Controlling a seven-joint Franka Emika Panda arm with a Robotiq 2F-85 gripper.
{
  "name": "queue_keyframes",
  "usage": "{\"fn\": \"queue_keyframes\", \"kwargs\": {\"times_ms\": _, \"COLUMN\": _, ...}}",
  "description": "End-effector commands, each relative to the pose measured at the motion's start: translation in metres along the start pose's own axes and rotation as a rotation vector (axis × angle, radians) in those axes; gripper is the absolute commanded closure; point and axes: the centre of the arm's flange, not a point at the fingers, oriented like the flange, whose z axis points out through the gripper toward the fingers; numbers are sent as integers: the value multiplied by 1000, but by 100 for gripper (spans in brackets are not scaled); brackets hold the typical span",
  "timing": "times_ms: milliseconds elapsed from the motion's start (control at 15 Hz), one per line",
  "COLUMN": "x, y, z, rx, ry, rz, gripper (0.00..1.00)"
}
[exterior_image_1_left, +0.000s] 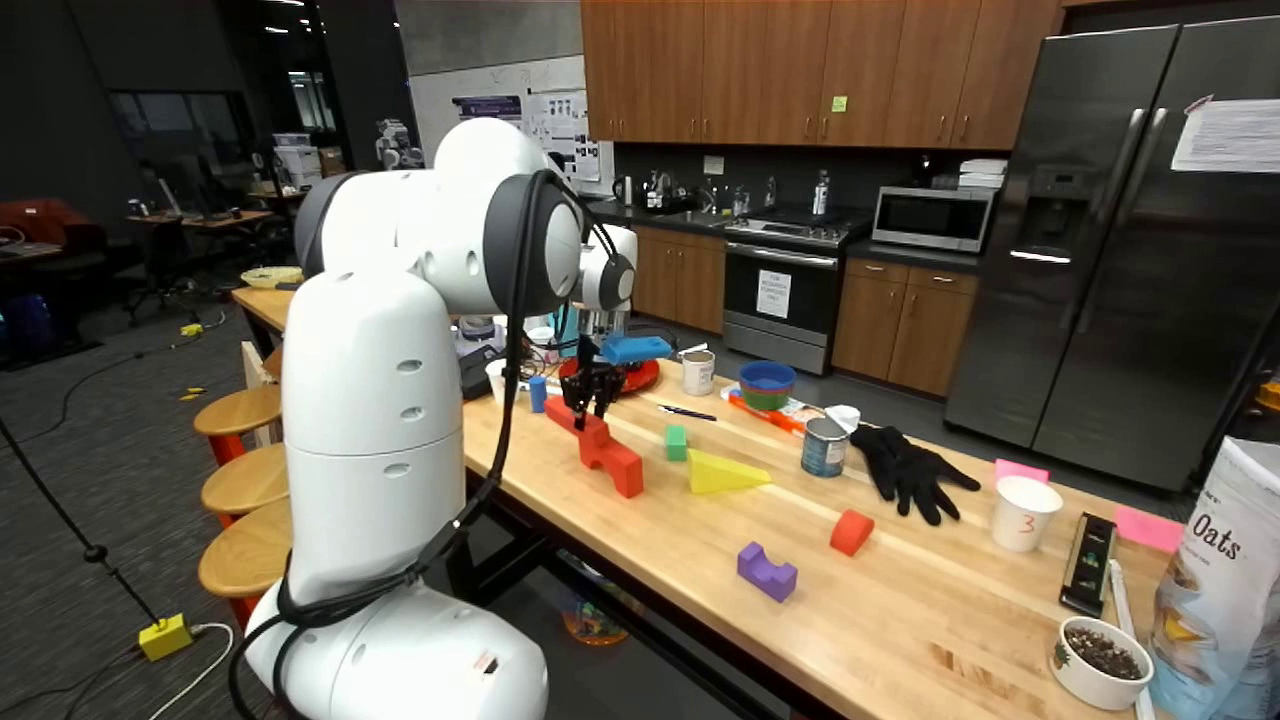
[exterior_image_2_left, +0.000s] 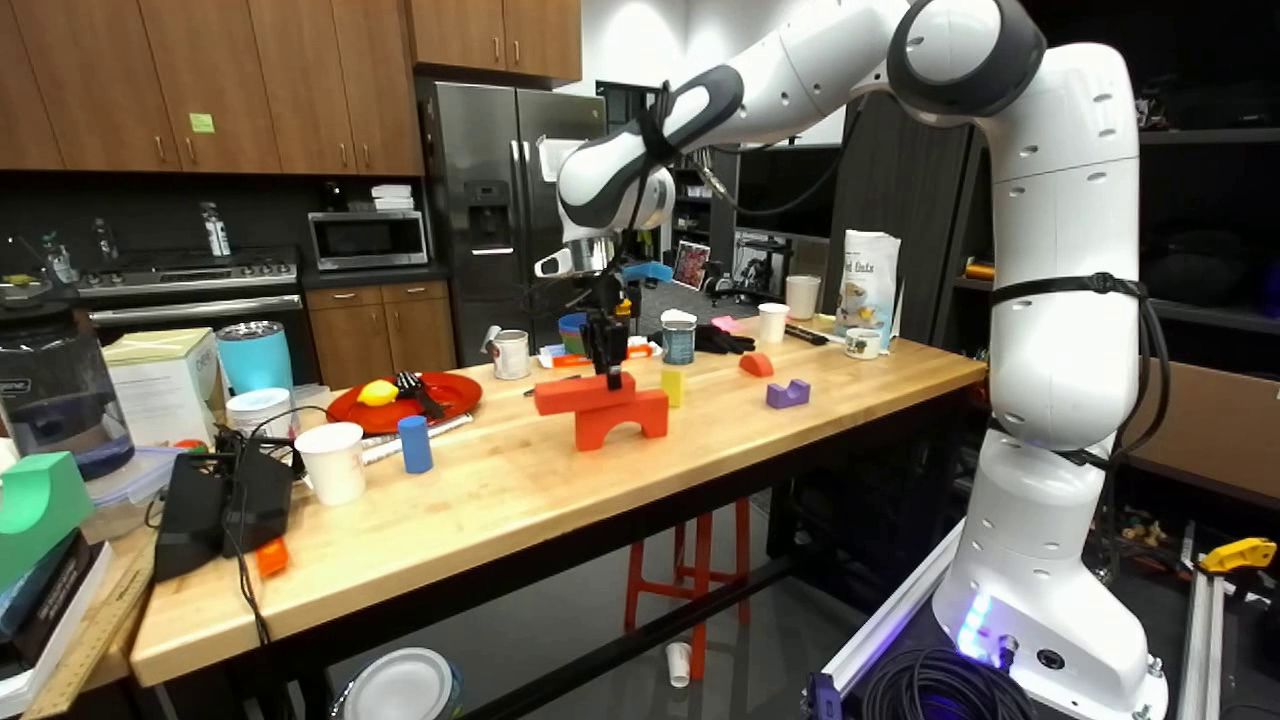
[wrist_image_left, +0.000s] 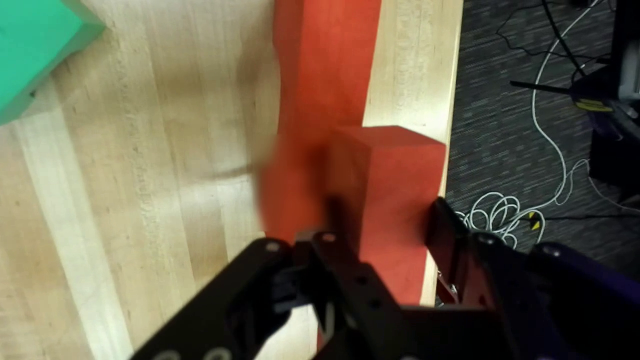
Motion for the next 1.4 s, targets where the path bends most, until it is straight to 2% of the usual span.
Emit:
{"fn": "queue_keyframes", "kwargs": {"times_ms": 0, "x": -8, "y": -11, "z": 7, "rx": -12, "ry": 18, "rz": -12, "gripper": 82}}
{"fn": "queue_keyframes", "kwargs": {"times_ms": 533, "x": -11, "y": -18, "z": 5, "rx": -23, "ry": -3, "rz": 5, "gripper": 82}}
{"fn": "queue_keyframes", "kwargs": {"times_ms": 1067, "x": -32, "y": -61, "z": -2, "rx": -60, "ry": -46, "rz": 123, "gripper": 82}}
{"fn": "queue_keyframes", "kwargs": {"times_ms": 1333, "x": -40, "y": -62, "z": 0, "rx": -80, "ry": -54, "rz": 149, "gripper": 82}}
